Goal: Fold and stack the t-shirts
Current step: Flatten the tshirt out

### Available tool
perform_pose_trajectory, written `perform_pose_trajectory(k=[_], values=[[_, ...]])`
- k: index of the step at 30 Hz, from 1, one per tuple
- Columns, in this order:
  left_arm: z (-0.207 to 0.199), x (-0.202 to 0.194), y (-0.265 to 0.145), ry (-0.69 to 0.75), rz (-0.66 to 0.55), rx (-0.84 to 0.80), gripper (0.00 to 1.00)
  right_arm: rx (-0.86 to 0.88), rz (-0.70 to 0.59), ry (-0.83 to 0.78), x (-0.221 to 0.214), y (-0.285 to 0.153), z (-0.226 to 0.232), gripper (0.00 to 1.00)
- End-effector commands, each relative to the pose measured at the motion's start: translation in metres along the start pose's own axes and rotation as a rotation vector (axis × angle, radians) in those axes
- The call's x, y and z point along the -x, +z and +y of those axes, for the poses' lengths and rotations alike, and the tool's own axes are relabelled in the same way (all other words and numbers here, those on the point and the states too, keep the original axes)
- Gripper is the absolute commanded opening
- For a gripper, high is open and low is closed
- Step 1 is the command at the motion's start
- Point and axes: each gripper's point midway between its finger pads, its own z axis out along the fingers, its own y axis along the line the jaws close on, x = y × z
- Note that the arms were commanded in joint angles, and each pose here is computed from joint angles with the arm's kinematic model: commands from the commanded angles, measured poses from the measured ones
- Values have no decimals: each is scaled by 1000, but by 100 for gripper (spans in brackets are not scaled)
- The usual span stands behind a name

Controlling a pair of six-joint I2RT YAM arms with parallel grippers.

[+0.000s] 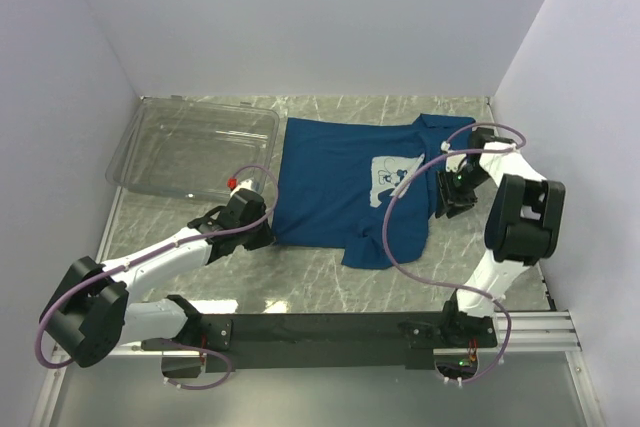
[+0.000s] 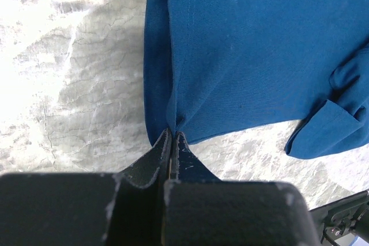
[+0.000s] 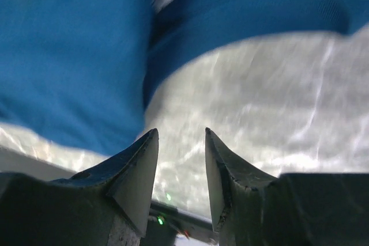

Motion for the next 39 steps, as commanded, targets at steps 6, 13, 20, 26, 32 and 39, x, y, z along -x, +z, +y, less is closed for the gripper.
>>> perform_pose_trajectory(k=[6, 13, 20, 26, 32, 39], values=[[-5, 9, -6, -8, -33, -16, 0, -58, -87, 186, 50, 24, -20, 45], [-4, 9, -5, -16, -31, -16, 0, -101, -93, 275, 56, 39, -27, 50], [-8, 12, -3, -8, -25, -14, 0, -134, -68, 271, 55, 54, -29, 50], [-6, 10, -2, -12, -21, -9, 0, -178, -34, 262, 45, 58, -37, 27], [-3, 9, -3, -12, -26, -3, 0, -254, -50, 224, 37, 40, -54, 0], [-3, 9, -2, 1, -19, -3, 0, -255, -77, 242, 37, 21, -62, 0]])
